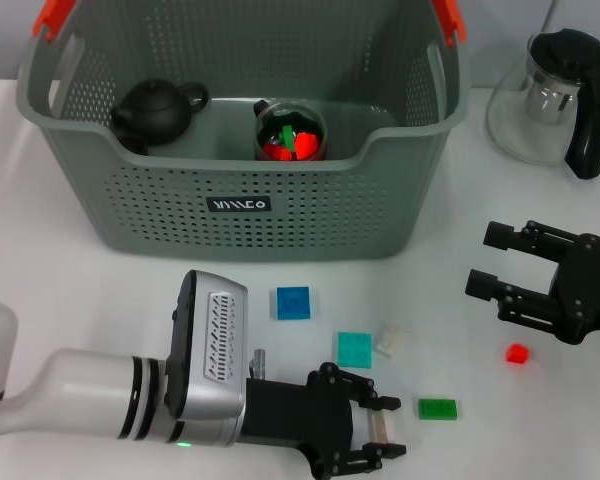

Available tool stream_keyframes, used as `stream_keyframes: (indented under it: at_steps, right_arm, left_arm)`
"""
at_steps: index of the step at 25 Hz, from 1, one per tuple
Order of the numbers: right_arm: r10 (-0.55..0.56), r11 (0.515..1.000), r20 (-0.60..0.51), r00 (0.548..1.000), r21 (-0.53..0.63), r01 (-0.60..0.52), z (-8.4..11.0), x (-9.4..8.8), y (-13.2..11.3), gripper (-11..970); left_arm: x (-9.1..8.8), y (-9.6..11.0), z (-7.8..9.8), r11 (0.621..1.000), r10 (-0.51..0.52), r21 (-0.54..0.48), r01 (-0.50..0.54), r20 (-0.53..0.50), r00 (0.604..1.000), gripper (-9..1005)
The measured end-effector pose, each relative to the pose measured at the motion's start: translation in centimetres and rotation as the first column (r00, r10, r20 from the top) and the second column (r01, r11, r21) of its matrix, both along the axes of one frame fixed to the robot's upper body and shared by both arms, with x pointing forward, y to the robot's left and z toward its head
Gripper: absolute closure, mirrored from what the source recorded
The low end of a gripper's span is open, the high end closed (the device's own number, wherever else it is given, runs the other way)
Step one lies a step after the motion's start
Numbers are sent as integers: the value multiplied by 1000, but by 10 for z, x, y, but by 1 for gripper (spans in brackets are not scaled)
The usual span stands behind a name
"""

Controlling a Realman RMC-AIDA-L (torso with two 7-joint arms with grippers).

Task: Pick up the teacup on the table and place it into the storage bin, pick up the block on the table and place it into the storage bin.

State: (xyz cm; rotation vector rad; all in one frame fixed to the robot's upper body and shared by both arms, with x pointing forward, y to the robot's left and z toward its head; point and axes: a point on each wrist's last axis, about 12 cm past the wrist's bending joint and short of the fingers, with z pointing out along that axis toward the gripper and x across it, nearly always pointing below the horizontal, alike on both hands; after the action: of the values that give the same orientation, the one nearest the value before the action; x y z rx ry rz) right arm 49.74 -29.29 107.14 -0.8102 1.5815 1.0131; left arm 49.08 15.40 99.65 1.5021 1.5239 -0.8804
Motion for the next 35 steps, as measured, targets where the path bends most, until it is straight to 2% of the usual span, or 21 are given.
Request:
stream_keyframes:
  at_steps: [3,5,7,10,16,20,23,26,29,30,32,35]
  right_arm:
    - [0,1000,0,1000,0,0,0,0,0,225]
    - [-1,1000,-1,1000,0,1,0,0,0,225]
    - [-2,1000,-1,1000,-1,2,0,-1,-1,225]
    - [-2,1000,-1,1000,-1,2,0,-1,-1,226]
    - [2,1000,8,1000,-2,-2,0,0,1,226]
    - [7,1000,12,1000,-4,-7,1,2,3,225]
    - [10,1000,11,1000,-5,-10,1,2,4,225]
    - [11,1000,11,1000,-3,-11,0,2,5,224]
    - [13,1000,10,1000,-3,-13,0,2,5,224]
    - [12,1000,10,1000,-3,-12,0,2,5,224]
    - [11,1000,10,1000,-2,-11,0,2,5,224]
    - [12,1000,11,1000,-1,-12,0,2,6,224]
  left_arm:
    - [0,0,1,1000,-7,-8,7,-2,1000,513]
    - [-3,1,6,998,-25,-50,24,-10,1000,548]
    - [-4,8,15,993,-40,-115,37,-25,999,583]
    - [-2,25,32,980,-53,-194,43,-50,997,583]
    - [22,62,95,916,-21,-400,-5,-62,998,582]
    - [54,79,144,844,40,-531,-78,-83,996,582]
    - [85,86,179,813,99,-561,-155,-129,987,581]
    - [114,86,209,820,174,-520,-239,-172,970,581]
    - [136,78,230,865,223,-412,-286,-194,955,580]
    - [145,73,237,889,257,-335,-312,-201,945,580]
    - [155,64,243,913,315,-206,-352,-192,929,580]
    - [165,51,241,915,398,-7,-403,-145,906,580]
